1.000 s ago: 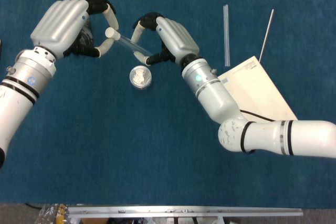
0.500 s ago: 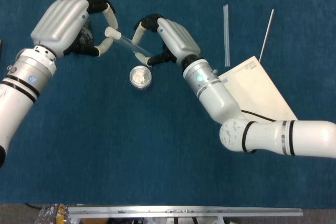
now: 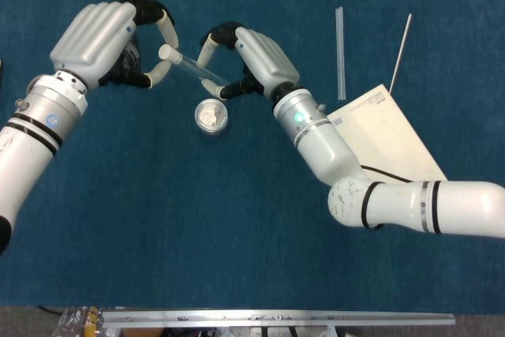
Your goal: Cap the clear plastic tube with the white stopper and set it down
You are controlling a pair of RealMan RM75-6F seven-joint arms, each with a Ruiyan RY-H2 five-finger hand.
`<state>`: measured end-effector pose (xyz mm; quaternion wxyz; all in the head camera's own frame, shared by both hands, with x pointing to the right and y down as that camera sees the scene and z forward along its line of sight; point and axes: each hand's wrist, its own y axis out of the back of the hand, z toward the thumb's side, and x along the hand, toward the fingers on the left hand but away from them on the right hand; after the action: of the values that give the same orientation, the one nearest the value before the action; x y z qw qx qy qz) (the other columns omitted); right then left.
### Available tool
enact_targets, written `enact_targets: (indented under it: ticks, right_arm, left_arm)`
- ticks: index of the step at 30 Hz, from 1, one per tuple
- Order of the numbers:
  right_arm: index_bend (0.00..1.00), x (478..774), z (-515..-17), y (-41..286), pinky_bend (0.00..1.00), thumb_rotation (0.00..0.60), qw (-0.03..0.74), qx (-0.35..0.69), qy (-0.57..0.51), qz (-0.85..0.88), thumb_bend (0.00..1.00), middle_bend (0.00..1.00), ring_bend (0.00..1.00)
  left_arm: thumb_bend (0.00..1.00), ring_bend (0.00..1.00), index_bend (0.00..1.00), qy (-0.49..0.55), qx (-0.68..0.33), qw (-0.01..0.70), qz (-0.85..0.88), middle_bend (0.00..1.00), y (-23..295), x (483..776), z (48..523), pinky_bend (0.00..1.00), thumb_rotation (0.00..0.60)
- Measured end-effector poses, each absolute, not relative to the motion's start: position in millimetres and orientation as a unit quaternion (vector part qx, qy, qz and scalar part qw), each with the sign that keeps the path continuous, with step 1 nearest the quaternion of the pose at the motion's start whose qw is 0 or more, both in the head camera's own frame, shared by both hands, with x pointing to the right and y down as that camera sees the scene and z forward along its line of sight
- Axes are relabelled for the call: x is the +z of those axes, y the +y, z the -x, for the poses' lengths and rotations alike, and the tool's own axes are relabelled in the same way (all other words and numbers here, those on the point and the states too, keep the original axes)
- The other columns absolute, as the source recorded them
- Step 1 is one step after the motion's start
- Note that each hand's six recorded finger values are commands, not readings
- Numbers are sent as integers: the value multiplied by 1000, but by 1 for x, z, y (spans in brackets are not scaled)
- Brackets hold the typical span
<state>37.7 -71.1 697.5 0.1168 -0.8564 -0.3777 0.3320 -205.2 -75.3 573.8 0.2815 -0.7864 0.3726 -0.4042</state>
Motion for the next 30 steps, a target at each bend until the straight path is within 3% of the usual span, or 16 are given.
enact_targets:
  ticks: [20,30]
  right_arm:
    - [598,698,-32,-72,238,600,108,328,-382,858,286,315,128]
    - [600,695,-37,-75,238,600,118,332,-379,856,287,316,128]
  left_arm:
    - [350,214,498,372,-398,285,788,307,-74,576,200,245,600]
    - [350,108,321,373,-401,294,783,244,-75,570,206,239,600]
